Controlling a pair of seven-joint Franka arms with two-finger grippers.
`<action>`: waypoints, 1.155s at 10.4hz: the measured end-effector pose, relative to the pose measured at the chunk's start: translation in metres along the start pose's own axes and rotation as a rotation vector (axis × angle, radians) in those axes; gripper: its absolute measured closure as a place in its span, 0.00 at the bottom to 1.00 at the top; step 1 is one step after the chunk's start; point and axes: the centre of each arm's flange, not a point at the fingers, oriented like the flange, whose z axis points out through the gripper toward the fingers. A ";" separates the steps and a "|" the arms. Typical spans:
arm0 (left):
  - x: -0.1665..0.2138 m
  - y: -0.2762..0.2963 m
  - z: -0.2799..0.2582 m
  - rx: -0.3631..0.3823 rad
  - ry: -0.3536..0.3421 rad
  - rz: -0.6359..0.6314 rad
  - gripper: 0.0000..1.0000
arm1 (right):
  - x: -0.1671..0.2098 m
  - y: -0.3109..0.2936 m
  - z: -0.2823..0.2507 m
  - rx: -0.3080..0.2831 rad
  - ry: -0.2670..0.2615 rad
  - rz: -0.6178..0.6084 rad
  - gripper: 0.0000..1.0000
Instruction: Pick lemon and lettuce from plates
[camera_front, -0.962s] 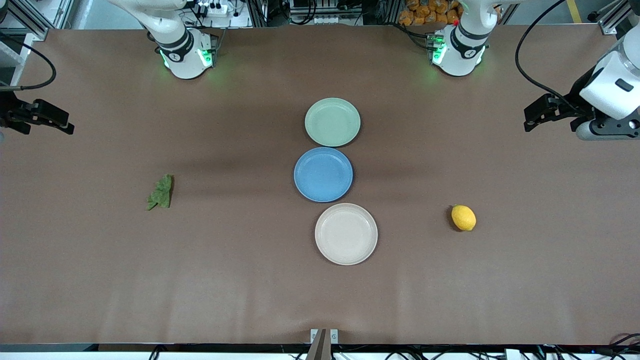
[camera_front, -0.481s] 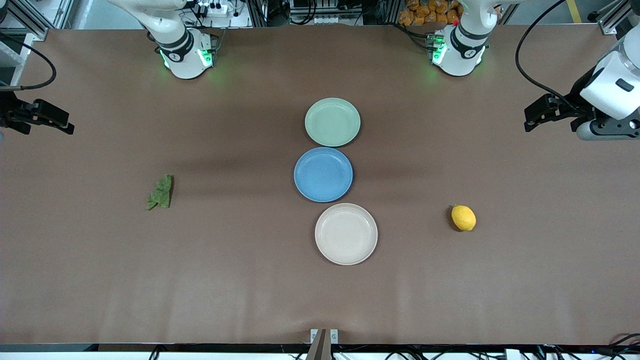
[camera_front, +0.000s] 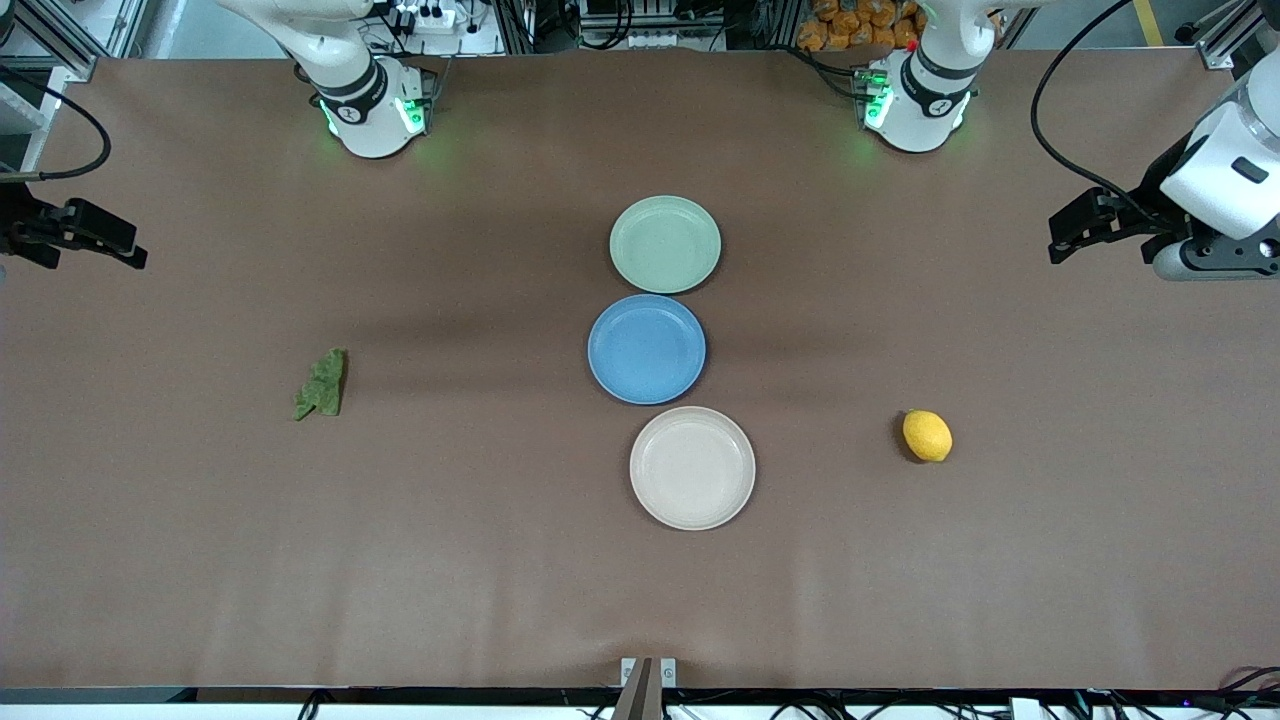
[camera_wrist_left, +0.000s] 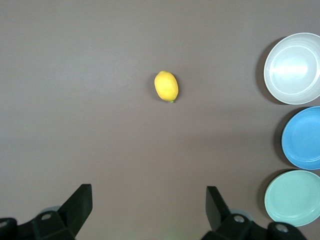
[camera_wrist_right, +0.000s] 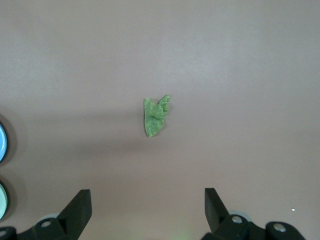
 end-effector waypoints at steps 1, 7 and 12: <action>0.000 0.000 0.000 0.000 0.000 0.000 0.00 | 0.000 0.000 0.000 0.000 0.000 0.000 0.00; 0.000 -0.001 0.000 0.000 0.000 -0.002 0.00 | 0.001 -0.005 0.001 0.000 -0.003 -0.009 0.00; 0.003 -0.012 0.004 -0.001 -0.007 -0.022 0.00 | 0.001 -0.045 -0.011 -0.003 0.024 -0.082 0.00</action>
